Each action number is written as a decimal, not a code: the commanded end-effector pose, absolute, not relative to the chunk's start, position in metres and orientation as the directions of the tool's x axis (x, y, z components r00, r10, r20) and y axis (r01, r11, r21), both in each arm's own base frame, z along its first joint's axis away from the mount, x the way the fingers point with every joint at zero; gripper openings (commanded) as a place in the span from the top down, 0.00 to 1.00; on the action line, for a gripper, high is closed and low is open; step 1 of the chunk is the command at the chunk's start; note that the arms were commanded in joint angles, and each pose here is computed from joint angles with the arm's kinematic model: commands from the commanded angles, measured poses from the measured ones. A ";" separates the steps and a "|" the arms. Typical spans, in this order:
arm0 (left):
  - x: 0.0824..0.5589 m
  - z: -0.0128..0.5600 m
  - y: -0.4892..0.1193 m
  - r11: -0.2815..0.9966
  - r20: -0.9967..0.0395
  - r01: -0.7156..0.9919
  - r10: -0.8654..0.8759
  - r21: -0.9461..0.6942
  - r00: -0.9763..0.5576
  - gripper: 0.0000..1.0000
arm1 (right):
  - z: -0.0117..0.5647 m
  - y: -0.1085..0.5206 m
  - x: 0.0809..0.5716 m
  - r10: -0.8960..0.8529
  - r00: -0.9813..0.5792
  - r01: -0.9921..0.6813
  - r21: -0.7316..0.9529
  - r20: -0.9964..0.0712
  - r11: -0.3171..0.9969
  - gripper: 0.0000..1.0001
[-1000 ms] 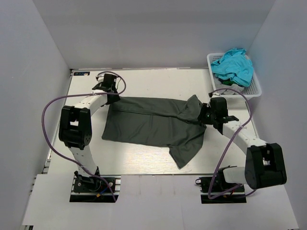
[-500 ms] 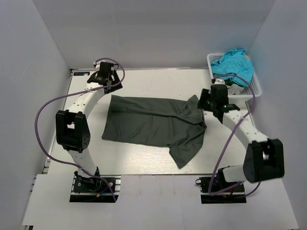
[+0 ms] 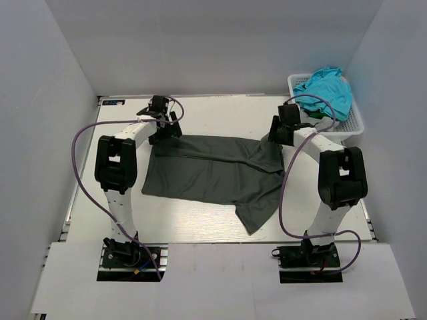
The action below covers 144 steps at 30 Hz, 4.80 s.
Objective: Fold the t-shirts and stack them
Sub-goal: Fold the flattened tshirt in 1/3 of the way, then grap the side of the flattened tshirt closest away from the robot with both arms
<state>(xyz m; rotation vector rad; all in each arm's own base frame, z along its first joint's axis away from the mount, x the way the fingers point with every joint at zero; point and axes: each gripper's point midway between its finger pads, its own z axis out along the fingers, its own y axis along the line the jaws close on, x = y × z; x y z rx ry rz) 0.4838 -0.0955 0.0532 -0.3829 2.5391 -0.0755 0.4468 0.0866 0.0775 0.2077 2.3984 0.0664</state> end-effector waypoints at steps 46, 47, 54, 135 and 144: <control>0.438 0.048 -0.068 0.908 -0.527 -0.403 -0.401 -0.118 -0.749 0.00 | 0.154 0.098 0.451 0.193 -0.604 -0.127 0.332 -0.774 0.935 0.39; 0.445 0.061 -0.069 0.907 -0.549 -0.399 -0.405 -0.137 -0.732 0.00 | 0.157 0.104 0.450 0.184 -0.601 -0.154 0.339 -0.778 0.928 0.35; 0.465 0.082 -0.071 0.904 -0.588 -0.395 -0.410 -0.163 -0.697 0.00 | 0.163 0.139 0.458 0.171 -0.623 -0.248 0.400 -0.763 0.882 0.10; 0.251 0.036 -0.020 0.672 -0.444 -0.730 -0.696 -0.126 -0.564 0.31 | 0.028 0.173 0.124 -0.184 -0.944 -0.233 0.162 -0.272 0.959 0.11; 0.253 0.026 -0.022 0.679 -0.453 -0.718 -0.695 -0.154 -0.559 0.50 | 0.009 0.174 0.117 -0.174 -0.958 -0.211 0.148 -0.229 0.966 0.32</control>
